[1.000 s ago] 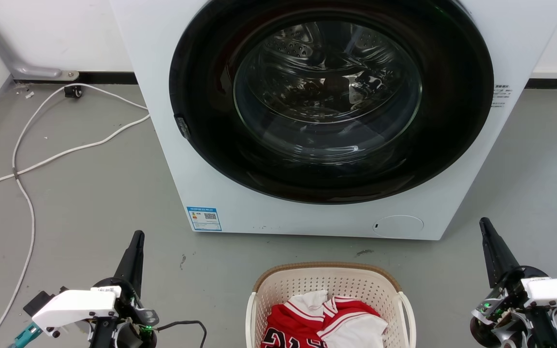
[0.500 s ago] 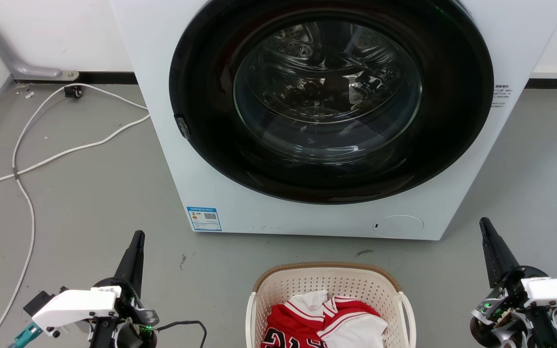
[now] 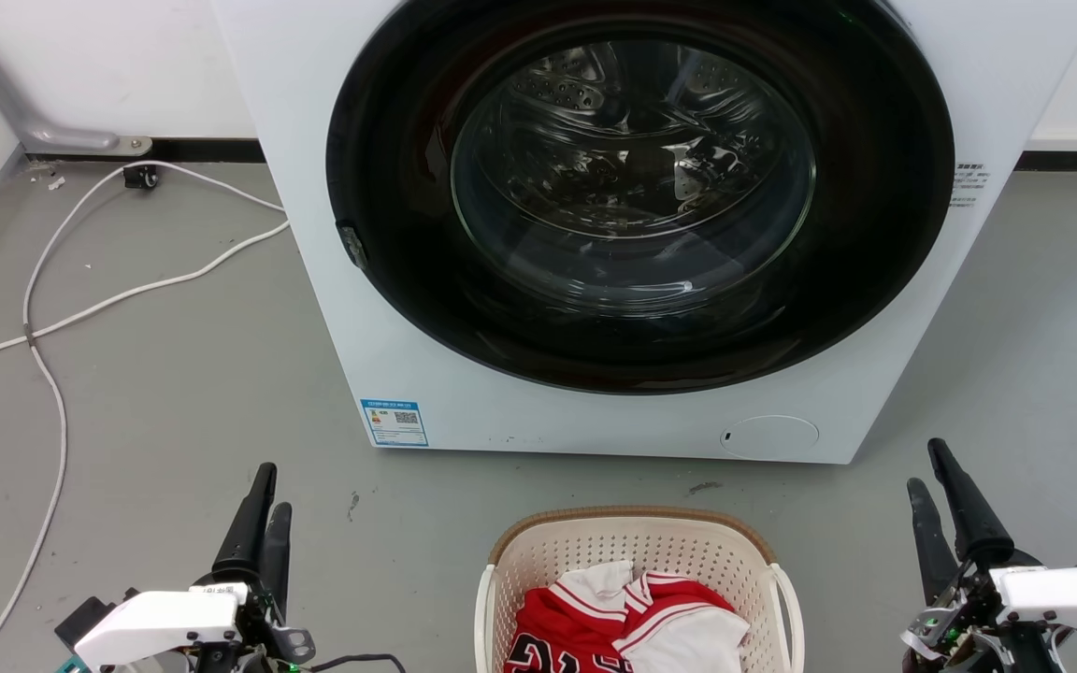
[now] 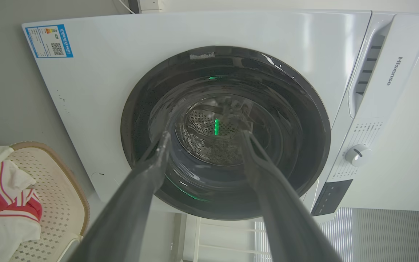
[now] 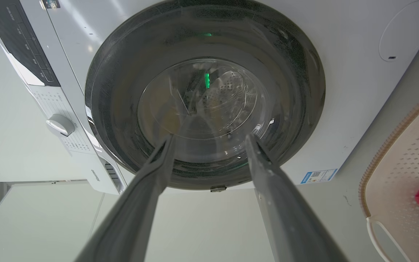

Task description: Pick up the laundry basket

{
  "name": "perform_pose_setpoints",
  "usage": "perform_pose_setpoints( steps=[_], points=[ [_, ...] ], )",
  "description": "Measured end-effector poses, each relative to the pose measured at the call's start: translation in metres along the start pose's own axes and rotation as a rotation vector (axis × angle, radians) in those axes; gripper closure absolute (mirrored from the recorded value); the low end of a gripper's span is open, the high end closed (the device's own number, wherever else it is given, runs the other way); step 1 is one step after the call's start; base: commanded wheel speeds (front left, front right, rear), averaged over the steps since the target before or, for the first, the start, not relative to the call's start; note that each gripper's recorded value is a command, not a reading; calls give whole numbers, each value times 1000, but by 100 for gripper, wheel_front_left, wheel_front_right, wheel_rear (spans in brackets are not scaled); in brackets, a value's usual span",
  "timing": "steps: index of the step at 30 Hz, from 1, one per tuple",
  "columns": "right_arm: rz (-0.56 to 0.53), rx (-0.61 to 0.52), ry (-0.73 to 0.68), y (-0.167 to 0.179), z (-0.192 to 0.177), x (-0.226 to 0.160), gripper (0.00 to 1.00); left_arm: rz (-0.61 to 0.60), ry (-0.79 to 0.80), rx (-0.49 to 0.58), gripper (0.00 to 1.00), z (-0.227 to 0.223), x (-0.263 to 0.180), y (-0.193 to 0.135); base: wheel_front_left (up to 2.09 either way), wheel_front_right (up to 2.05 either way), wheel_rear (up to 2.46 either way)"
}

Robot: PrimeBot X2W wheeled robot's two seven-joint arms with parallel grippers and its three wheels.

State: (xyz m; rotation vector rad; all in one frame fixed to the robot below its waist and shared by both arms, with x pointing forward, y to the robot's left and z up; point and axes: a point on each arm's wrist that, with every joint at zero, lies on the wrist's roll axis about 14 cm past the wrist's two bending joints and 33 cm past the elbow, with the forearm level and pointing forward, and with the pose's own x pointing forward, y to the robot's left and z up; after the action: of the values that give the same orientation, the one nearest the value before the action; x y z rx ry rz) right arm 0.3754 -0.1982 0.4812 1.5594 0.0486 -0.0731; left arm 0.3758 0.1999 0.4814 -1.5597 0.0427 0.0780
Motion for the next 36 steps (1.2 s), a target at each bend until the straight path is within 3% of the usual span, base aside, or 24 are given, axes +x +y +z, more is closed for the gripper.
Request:
perform_pose_setpoints(
  steps=[15, 27, 32, 36],
  points=[
    [-6, -113, -60, -1, 10, -3, 0, 14, -63, 102, 0, 11, -4, 4, 0, 0, 0],
    [-15, -351, -90, -1, 19, -4, 0, 14, -133, 251, 0, 29, -5, -4, 0, 0, 0],
    [60, -550, -114, 26, 21, -1, 0, -12, -168, 341, 0, 35, -4, -19, 0, 0, 0],
    [99, -632, -123, 39, 19, 0, 0, -21, -173, 412, 0, 35, -5, -24, 0, 0, 0]
  ],
)
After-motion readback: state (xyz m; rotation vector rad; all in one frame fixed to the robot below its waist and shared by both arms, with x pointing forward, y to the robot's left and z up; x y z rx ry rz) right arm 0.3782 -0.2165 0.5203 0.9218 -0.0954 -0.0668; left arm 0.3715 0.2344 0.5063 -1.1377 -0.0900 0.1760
